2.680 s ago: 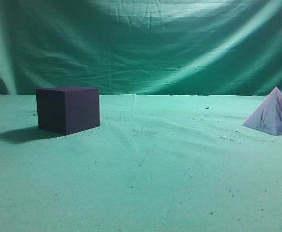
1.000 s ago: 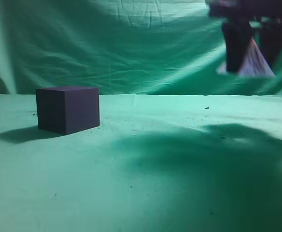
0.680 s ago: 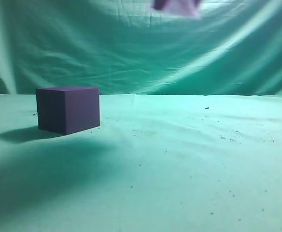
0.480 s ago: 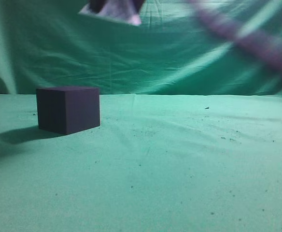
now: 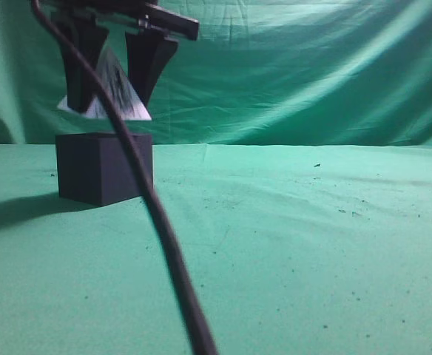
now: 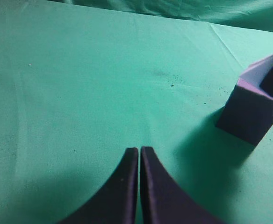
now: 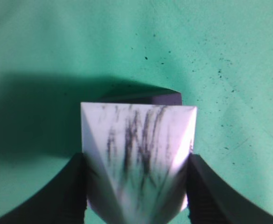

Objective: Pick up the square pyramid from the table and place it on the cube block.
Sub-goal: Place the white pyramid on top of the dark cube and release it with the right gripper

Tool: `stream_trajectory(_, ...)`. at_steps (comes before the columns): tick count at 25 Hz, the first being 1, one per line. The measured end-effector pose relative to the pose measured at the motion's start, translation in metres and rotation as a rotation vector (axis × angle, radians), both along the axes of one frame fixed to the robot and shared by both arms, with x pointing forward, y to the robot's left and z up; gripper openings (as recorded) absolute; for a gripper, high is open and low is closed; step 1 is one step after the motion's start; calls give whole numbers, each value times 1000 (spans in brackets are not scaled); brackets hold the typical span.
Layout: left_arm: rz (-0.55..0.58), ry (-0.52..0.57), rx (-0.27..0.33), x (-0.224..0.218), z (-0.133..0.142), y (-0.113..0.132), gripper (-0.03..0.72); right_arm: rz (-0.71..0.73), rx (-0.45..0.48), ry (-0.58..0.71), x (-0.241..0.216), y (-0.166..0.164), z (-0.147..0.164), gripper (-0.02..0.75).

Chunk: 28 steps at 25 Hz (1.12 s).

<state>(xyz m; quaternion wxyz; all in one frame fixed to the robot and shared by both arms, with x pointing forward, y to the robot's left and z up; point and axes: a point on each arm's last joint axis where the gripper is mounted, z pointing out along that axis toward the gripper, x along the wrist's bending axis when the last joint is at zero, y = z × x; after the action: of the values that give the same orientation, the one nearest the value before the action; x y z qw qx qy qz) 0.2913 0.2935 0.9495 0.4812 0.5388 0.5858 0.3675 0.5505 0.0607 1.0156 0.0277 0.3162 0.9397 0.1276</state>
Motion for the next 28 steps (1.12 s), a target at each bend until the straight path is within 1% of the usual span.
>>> stream_trajectory(5, 0, 0, 2, 0, 0, 0, 0, 0, -26, 14, 3, 3, -16, 399)
stream_trajectory(12, 0, 0, 3, 0, 0, 0, 0, 2, -26, -9, 5, 3, -12, 399)
stream_trajectory(13, 0, 0, 3, 0, 0, 0, 0, 2, -32, -10, 6, 3, -14, 491)
stream_trajectory(15, 0, 0, 3, 0, 0, 0, 0, 2, -28, -19, 7, 4, -12, 605)
stream_trajectory(16, 0, 0, 3, 0, 0, 0, 0, 2, -21, -25, 8, 4, -9, 641)
stream_trajectory(17, 0, 0, 3, 0, 0, 0, 0, 2, -8, -36, 8, 5, -3, 663)
stream_trajectory(18, 0, 0, 3, 0, 0, 0, 0, 2, 8, -51, 7, 4, 6, 646)
stream_trajectory(20, 0, 0, 3, 0, 0, 0, 0, 1, 37, -76, 4, 1, 24, 646)
stream_trajectory(22, 0, 0, 3, 0, 0, 0, 0, 0, 77, -111, -1, -5, 49, 646)
stream_trajectory(25, 0, 0, 3, 0, 0, 0, 0, -1, 141, -169, -12, -18, 91, 473)
stream_trajectory(28, 0, 0, 5, 0, 0, 0, 0, -3, 213, -232, -28, -36, 136, 233)
